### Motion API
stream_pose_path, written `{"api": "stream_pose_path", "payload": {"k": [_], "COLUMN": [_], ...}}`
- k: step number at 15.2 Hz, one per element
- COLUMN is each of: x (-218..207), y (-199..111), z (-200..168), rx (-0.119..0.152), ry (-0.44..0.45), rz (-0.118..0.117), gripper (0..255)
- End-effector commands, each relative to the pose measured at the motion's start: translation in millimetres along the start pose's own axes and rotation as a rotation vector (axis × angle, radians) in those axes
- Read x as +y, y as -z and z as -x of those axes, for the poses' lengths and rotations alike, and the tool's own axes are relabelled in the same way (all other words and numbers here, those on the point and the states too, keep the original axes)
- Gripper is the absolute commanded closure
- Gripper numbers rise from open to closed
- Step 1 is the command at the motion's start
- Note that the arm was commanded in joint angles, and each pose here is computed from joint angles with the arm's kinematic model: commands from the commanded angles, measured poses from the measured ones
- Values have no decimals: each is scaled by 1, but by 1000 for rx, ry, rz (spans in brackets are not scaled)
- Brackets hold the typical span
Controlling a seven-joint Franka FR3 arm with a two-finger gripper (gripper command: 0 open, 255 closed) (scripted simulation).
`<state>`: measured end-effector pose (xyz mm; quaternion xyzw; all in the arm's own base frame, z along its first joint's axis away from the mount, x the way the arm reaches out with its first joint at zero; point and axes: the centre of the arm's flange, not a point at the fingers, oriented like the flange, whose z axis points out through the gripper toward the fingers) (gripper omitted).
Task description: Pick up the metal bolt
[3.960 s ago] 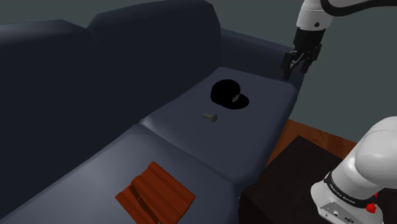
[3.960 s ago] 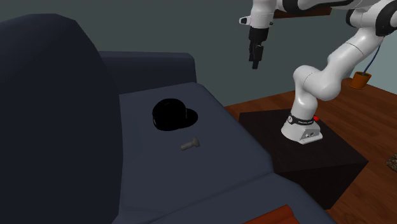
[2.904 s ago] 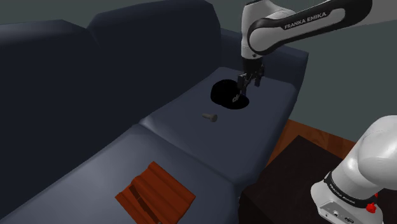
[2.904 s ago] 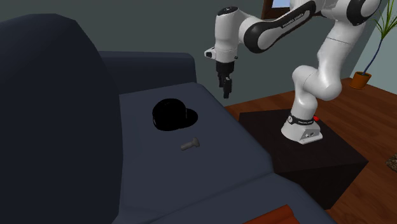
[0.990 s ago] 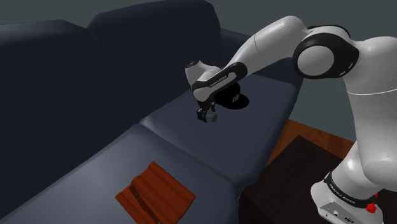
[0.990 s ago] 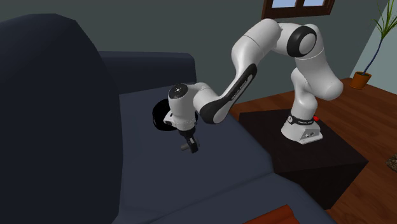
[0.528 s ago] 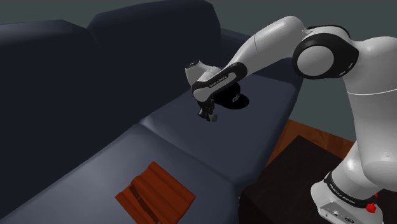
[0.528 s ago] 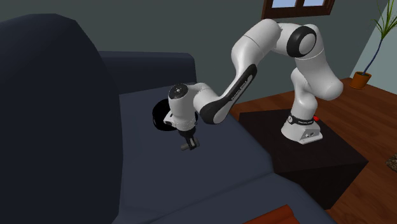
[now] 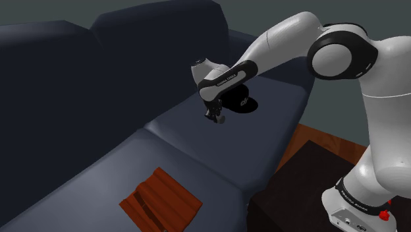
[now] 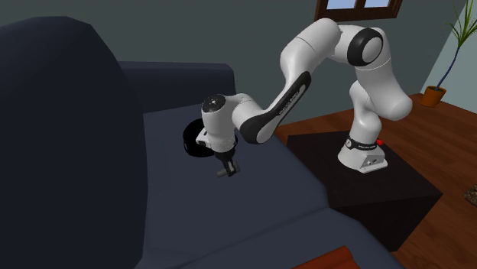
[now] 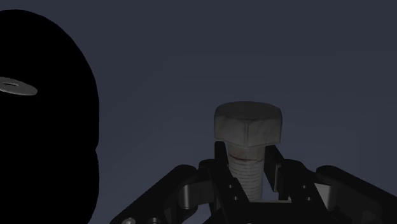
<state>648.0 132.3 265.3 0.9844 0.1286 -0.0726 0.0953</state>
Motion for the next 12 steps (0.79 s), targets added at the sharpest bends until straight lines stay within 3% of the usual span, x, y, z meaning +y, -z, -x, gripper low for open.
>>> {"api": "stream_pose_path", "payload": {"k": [1, 12], "x": [2, 10], "y": [10, 57], "z": [2, 10], "rx": [0, 0], "ry": [0, 0], "rz": [0, 0], "gripper": [255, 255]}}
